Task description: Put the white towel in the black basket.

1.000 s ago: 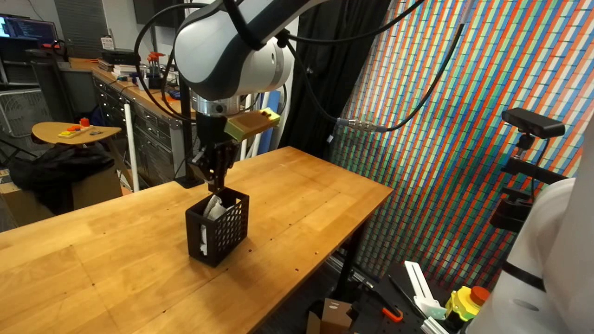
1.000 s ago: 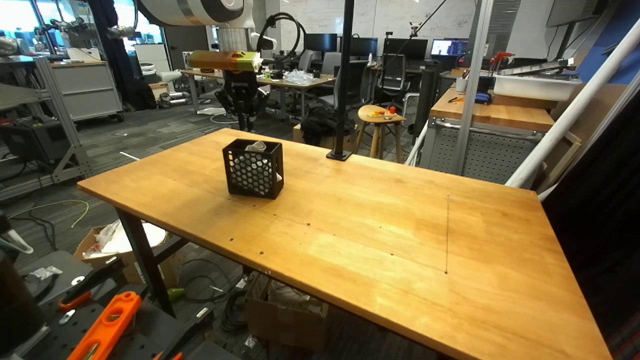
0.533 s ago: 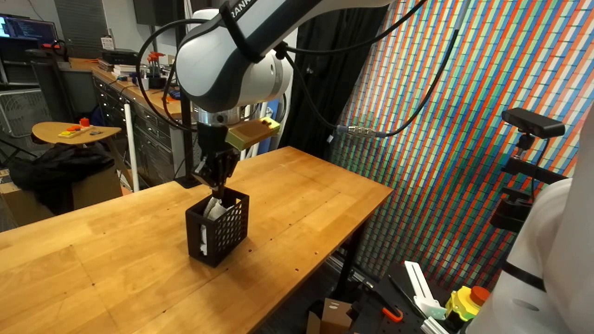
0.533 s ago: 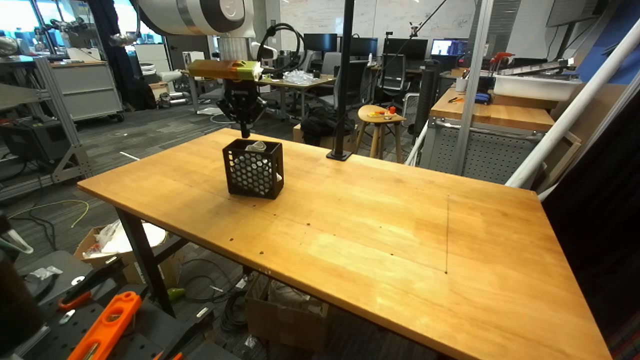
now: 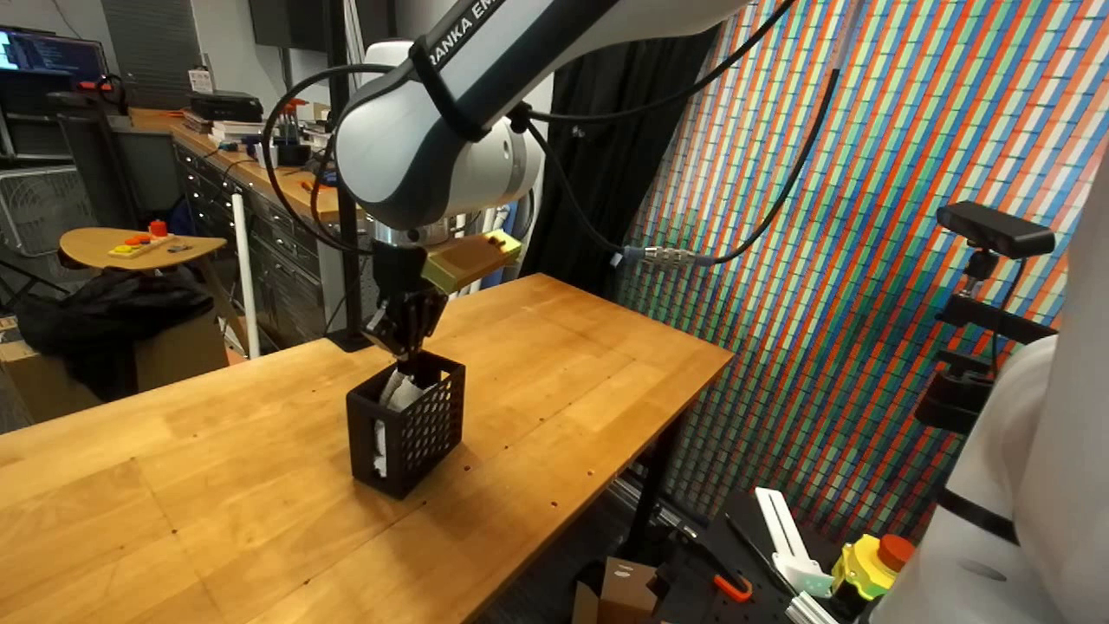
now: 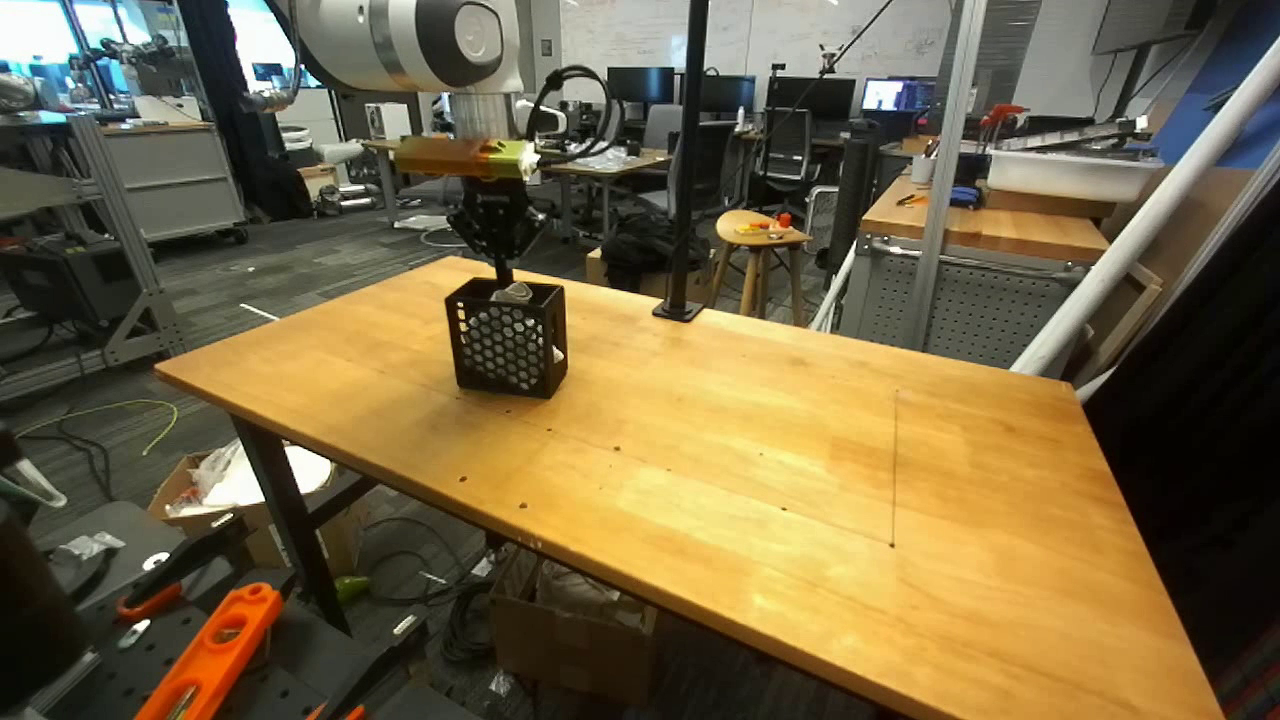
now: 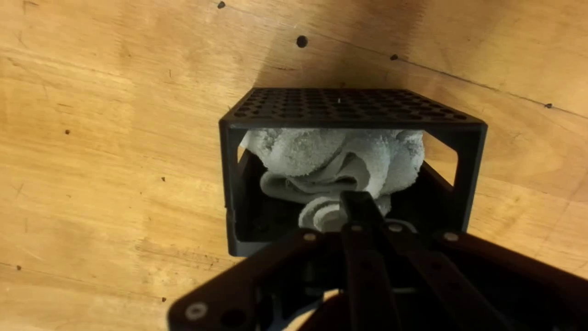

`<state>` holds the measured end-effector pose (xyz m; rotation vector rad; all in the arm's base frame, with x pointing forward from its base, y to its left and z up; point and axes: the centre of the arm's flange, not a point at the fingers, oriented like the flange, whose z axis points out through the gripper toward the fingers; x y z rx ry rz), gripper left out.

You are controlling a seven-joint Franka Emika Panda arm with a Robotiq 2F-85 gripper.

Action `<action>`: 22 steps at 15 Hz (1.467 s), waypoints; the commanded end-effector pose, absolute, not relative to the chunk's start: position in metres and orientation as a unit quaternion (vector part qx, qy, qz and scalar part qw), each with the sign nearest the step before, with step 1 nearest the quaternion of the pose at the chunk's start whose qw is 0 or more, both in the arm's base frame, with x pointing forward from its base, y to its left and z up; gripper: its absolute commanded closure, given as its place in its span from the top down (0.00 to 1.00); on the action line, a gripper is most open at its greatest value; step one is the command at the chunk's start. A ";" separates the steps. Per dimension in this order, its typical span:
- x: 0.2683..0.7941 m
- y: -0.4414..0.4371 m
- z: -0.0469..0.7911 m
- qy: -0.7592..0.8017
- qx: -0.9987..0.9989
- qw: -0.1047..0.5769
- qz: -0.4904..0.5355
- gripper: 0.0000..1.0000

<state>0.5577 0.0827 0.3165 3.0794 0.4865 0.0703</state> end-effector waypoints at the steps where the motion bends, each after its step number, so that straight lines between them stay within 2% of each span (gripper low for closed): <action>1: 0.564 0.077 0.302 0.162 0.986 0.014 0.024 0.00; 8: 0.577 0.077 0.274 0.158 0.987 0.002 0.007 0.00; 16: 0.581 0.068 0.204 0.153 0.987 -0.029 -0.034 0.00; 22: 0.574 0.068 0.212 0.146 0.988 -0.037 -0.040 0.00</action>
